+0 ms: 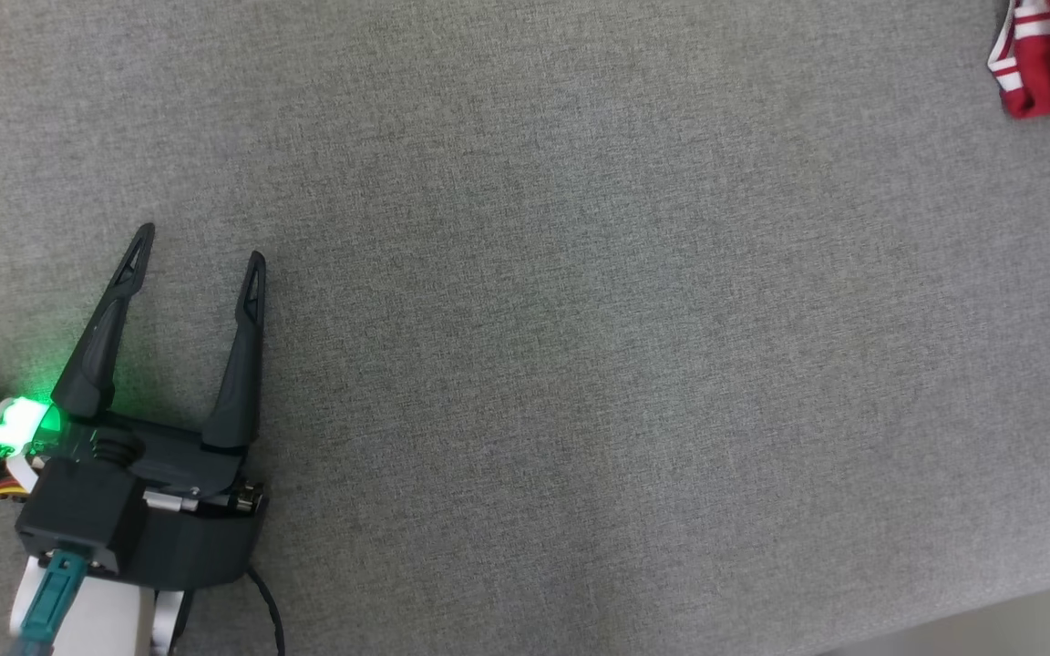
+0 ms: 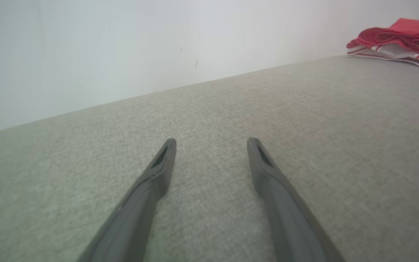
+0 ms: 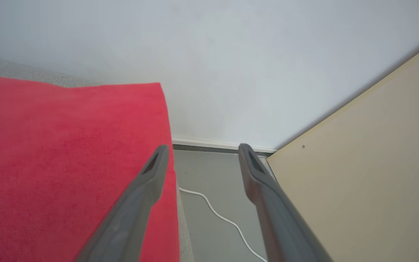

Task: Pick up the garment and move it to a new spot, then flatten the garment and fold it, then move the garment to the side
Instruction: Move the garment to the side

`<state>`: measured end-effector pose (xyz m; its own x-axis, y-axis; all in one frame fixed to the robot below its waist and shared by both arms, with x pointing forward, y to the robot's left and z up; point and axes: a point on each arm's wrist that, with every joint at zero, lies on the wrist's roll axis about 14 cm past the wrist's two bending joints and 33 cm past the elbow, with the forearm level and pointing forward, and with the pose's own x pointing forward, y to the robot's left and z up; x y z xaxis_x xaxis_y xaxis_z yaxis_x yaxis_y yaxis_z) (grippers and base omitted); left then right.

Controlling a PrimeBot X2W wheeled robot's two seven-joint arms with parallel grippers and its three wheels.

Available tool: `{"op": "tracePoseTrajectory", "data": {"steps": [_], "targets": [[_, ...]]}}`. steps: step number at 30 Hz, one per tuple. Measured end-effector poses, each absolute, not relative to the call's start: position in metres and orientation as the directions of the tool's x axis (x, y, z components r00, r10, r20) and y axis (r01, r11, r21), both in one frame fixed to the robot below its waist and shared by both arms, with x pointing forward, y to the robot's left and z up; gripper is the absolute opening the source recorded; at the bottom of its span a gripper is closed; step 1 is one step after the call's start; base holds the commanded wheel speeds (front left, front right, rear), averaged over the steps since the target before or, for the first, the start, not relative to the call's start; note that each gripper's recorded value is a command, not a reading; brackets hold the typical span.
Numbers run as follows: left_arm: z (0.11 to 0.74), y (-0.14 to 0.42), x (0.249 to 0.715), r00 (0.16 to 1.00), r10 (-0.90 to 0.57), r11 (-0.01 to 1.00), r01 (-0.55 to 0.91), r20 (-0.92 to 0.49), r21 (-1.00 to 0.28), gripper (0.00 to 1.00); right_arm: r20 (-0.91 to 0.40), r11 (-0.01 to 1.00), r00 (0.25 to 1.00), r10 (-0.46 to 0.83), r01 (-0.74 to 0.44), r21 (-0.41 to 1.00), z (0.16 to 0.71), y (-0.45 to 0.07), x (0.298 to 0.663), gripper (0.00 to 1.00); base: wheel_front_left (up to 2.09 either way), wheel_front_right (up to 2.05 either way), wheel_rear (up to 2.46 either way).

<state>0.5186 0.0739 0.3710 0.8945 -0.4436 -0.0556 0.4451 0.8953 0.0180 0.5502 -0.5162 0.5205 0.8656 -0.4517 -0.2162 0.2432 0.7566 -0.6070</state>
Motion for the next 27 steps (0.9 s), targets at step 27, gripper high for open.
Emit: {"op": "tracePoseTrajectory", "data": {"steps": [27], "targets": [[0.46, 0.151, 0.449, 0.988, -0.156, 0.988, 0.156, 0.001, 0.01, 1.0, 0.157, 0.934, 0.985, -0.073, 0.122, -0.335, 0.611, -0.359, 0.524, 1.0, 0.0, 0.0, 0.0]]}}
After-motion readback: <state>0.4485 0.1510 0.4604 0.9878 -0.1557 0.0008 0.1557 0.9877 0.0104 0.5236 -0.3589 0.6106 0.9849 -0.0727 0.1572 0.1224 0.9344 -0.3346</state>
